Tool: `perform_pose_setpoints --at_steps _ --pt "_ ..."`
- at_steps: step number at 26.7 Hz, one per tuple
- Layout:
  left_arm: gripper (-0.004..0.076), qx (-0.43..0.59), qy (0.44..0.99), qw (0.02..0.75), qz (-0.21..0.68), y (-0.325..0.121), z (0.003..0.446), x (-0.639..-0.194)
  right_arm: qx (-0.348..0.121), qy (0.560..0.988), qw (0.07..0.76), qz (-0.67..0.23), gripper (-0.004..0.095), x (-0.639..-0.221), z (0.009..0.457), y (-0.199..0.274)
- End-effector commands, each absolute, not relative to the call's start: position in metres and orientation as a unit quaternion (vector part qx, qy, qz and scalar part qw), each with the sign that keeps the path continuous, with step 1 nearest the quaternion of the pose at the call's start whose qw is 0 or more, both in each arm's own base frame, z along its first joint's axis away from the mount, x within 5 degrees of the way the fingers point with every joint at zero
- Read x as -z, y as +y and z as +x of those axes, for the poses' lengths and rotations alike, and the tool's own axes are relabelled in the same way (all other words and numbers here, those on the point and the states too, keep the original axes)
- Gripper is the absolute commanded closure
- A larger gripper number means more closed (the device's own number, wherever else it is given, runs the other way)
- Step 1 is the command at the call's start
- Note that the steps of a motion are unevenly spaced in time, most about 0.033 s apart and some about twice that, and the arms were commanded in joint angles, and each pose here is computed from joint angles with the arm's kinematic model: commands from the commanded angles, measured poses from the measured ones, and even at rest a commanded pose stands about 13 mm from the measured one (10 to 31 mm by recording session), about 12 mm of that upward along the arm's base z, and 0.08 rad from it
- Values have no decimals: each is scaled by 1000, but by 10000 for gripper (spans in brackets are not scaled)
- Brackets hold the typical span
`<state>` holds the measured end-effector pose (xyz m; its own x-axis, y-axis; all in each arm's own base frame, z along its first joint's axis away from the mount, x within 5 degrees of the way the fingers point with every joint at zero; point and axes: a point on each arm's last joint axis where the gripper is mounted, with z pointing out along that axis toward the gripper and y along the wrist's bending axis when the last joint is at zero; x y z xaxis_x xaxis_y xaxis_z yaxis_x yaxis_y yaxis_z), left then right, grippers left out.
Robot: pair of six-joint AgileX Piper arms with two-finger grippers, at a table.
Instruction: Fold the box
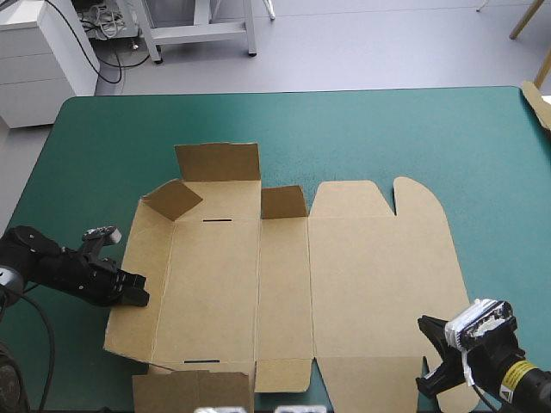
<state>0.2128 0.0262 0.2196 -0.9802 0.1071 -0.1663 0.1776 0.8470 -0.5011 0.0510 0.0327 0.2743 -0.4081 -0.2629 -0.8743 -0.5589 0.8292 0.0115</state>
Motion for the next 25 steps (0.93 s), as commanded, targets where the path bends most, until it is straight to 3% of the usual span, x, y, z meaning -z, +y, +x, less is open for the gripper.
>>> perform_pose_setpoints --at_steps 1,5,11,19,25 --pt "729 294 947 73 102 21 211 -233 -164 801 520 -247 929 -288 53 35" --pt "731 245 958 104 106 29 227 -255 -164 801 520 -247 929 -288 53 35" --pt "731 62 971 126 193 15 253 -282 -166 802 519 -244 929 -288 53 35" --pt "731 -38 915 241 321 -36 286 -315 -168 802 518 -243 929 -288 53 35" --pt "731 -97 874 274 388 -64 317 -326 -168 802 518 -243 930 -288 53 35"
